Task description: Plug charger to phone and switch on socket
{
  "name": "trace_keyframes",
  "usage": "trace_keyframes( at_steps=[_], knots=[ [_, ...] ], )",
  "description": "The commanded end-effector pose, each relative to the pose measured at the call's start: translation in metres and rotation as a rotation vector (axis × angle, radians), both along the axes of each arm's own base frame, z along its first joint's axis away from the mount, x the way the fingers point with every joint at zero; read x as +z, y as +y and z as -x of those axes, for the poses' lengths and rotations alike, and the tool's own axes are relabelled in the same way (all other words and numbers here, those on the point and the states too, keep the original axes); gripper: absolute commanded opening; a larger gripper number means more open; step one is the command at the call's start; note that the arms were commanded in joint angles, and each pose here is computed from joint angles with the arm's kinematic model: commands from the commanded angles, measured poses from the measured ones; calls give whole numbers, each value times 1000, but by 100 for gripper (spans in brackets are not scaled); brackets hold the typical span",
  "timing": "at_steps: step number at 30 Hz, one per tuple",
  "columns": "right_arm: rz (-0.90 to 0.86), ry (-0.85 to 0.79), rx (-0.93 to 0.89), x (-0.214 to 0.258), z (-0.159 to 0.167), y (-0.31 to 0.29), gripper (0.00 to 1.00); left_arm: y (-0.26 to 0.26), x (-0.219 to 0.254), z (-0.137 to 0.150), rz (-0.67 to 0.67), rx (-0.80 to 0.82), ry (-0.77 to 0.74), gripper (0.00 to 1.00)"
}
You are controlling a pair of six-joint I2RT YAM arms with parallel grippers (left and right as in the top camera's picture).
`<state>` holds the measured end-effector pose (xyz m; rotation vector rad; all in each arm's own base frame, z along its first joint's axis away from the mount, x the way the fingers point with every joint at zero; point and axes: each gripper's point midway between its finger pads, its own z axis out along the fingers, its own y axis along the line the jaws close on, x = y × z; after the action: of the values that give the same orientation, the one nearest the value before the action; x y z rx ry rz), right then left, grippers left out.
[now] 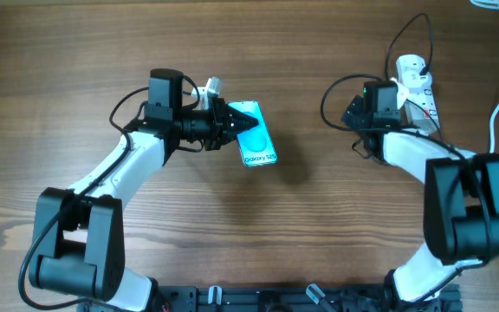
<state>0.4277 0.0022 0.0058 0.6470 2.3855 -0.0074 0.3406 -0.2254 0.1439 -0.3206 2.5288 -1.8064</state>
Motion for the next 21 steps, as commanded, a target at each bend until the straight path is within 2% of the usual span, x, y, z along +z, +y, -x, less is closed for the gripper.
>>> trace_keyframes(
  at_steps=[1,3,5,6,7,9,13,17,21],
  knots=[
    [7,28,35,-15,-5,3,65,-2,7,1,24,-31,-32,4],
    [10,23,75,-14,-8,7,56,-2,7,1,24,-31,-32,4],
    [-10,16,161,-13,-11,18,41,-2,7,1,24,-30,-29,4],
    [-26,21,187,-14,-10,23,27,-2,7,1,25,-29,-24,4],
    [-47,32,202,-16,-8,28,19,-2,7,1,27,-25,-13,4],
    [-124,66,257,-21,0,43,10,-2,7,1,28,-22,-3,4],
    [-293,169,404,-30,28,78,7,-2,7,1,29,-21,-3,4],
    [-428,412,375,-46,86,94,6,-2,8,1,31,-24,-3,4],
    [-405,536,473,-52,121,112,6,0,8,-1,31,-16,-3,4]
  ],
)
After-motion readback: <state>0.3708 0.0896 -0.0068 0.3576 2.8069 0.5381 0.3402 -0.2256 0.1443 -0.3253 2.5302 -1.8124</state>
